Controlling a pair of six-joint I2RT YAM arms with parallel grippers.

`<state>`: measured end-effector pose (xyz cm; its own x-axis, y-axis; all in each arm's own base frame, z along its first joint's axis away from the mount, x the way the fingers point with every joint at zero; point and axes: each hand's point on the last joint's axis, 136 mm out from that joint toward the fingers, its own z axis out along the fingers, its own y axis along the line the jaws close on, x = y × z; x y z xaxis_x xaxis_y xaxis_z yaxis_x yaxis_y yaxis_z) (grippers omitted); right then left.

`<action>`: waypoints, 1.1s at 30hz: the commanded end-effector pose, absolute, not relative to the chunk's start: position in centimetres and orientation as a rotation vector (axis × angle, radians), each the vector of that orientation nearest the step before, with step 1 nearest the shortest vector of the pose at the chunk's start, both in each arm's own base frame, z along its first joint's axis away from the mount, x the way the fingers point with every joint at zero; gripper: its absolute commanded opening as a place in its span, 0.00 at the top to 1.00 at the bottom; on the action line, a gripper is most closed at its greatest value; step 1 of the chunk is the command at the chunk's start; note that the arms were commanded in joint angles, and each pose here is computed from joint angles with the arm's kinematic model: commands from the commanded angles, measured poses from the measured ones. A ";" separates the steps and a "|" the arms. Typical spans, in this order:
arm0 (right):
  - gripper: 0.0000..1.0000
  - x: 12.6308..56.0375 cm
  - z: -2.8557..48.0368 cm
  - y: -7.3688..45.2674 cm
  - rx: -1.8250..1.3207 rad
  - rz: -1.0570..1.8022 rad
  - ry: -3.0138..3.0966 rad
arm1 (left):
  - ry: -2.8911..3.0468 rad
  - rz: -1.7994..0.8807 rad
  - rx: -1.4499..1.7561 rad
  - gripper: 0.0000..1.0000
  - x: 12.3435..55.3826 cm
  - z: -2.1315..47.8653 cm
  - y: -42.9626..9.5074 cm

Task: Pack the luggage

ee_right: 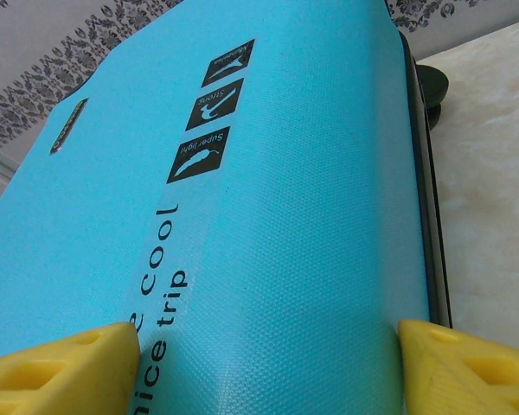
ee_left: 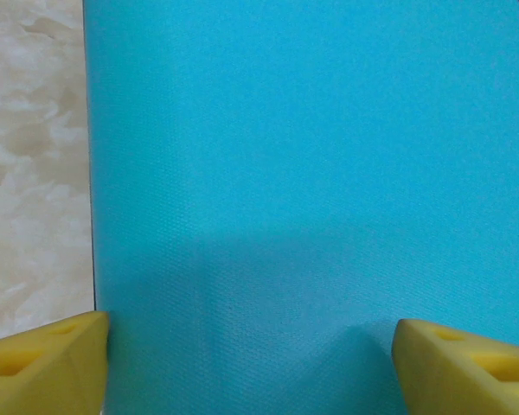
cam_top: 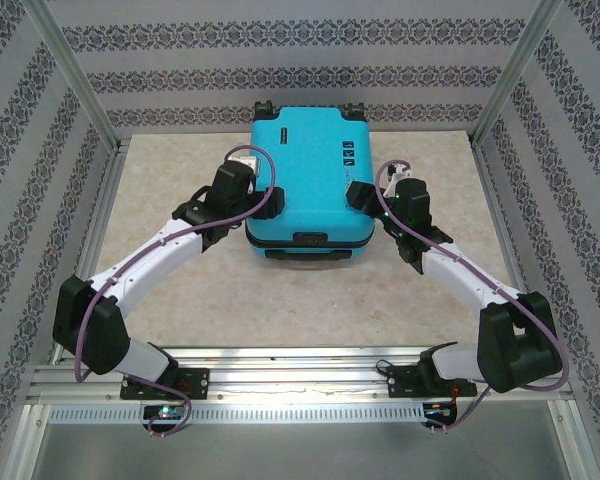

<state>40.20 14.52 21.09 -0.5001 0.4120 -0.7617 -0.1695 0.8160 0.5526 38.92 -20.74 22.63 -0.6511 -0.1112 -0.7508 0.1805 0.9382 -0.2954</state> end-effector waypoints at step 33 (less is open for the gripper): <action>0.02 34.9 25.6 0.8 0.349 0.228 1.913 | 2.035 0.148 -0.253 0.00 35.3 30.4 -2.1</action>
<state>35.51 2.88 27.71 -0.3018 0.3711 -0.8782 0.0145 0.9228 0.3850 35.33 -4.93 31.31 -0.4695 -0.1266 -0.8738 -0.1405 0.9878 -0.0676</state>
